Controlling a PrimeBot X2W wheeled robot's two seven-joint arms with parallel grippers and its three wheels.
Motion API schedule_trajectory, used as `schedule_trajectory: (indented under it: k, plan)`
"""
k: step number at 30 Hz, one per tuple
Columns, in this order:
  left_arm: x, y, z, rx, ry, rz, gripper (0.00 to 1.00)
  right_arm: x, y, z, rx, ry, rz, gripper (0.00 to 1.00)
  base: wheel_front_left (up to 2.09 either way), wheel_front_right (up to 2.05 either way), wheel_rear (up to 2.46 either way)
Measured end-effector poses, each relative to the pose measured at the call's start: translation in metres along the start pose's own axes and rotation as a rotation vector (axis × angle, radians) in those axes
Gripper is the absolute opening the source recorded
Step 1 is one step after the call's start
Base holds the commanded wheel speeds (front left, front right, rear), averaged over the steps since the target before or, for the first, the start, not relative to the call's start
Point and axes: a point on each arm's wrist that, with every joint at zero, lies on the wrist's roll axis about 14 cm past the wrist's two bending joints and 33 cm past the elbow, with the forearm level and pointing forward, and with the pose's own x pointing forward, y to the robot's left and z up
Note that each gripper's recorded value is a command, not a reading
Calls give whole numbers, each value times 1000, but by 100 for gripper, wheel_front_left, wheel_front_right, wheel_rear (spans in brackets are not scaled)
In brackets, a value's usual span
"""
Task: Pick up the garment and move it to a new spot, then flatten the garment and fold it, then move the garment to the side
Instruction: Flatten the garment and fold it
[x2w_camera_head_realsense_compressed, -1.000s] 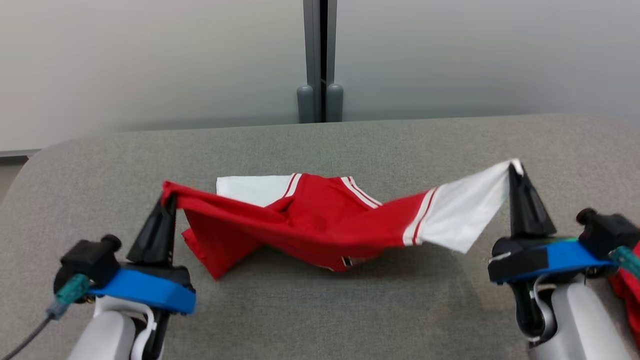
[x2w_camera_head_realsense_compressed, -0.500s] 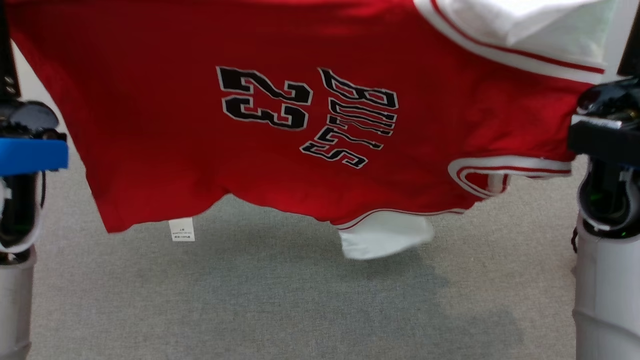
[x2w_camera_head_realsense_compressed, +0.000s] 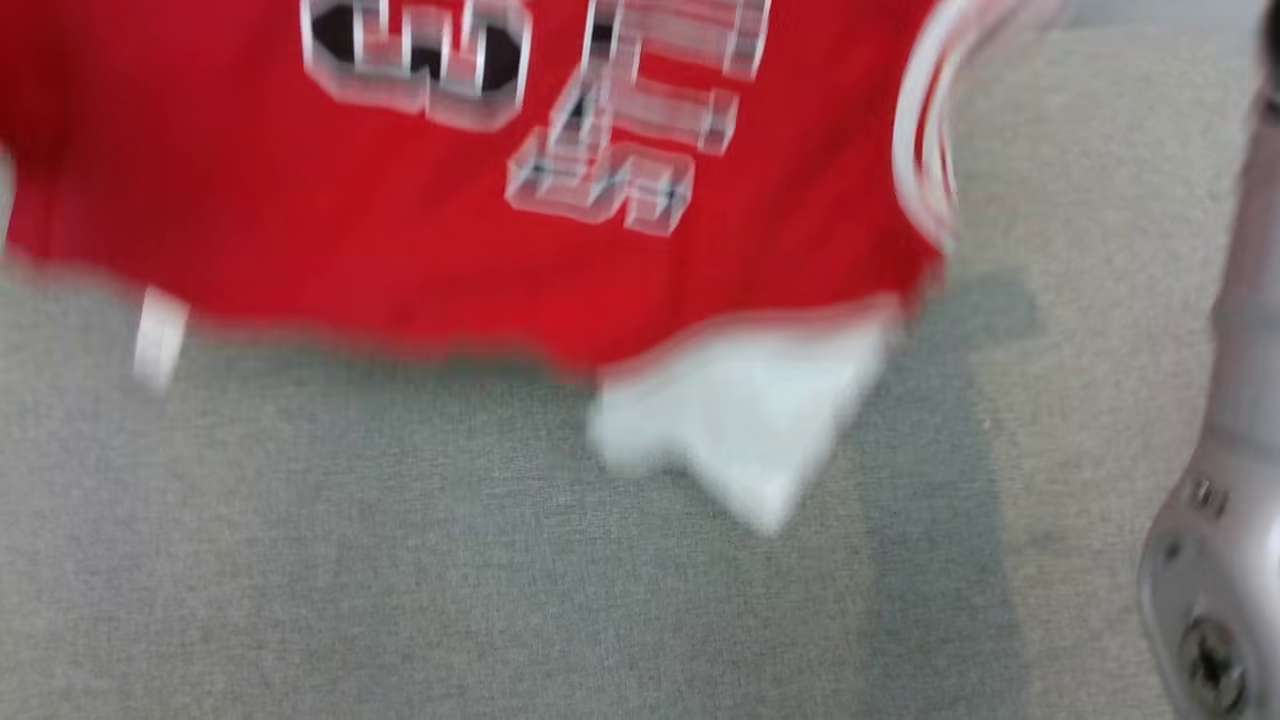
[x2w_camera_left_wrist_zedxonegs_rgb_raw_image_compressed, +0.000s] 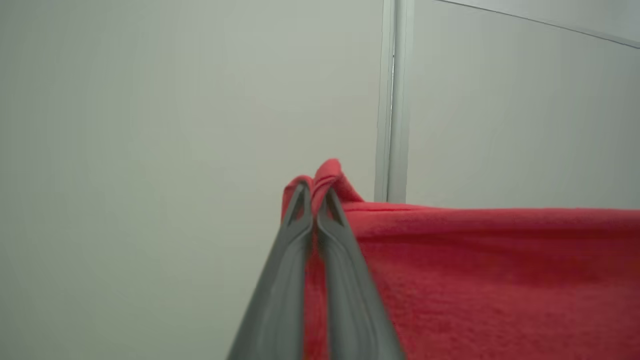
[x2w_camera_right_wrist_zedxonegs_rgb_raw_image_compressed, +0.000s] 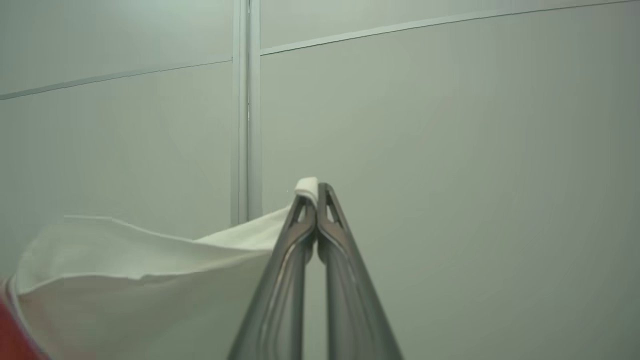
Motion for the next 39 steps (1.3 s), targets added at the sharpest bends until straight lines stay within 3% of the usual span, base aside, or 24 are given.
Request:
schedule_trajectory:
  k: [5, 10, 13, 17, 22, 28, 39]
  plan:
    - [30, 20, 0, -41, -107, 75, 0, 39, -5, 0, -20, -75, -22, 0, 0, 0, 0]
    - [3, 34, -71, -111, 73, 141, 0, 17, -18, -24, -12, -4, -60, 0, 0, 0, 0]
    - [-47, 40, -132, -134, 257, 191, 0, -38, -30, -76, 45, 171, -102, 0, 0, 0, 0]
    - [-157, 32, -219, -229, 564, 307, 0, -133, -50, -126, 119, 400, -205, 0, 0, 0, 0]
    - [-282, 2, -274, -292, 879, 390, 0, -269, -60, -161, 169, 695, -327, 0, 0, 0, 0]
    - [-333, -14, -270, -318, 952, 418, 0, -369, -48, -155, 202, 898, -383, 0, 0, 0, 0]
    - [-410, -43, -232, -337, 982, 469, 0, -443, -42, -107, 194, 978, -425, 0, 0, 0, 0]
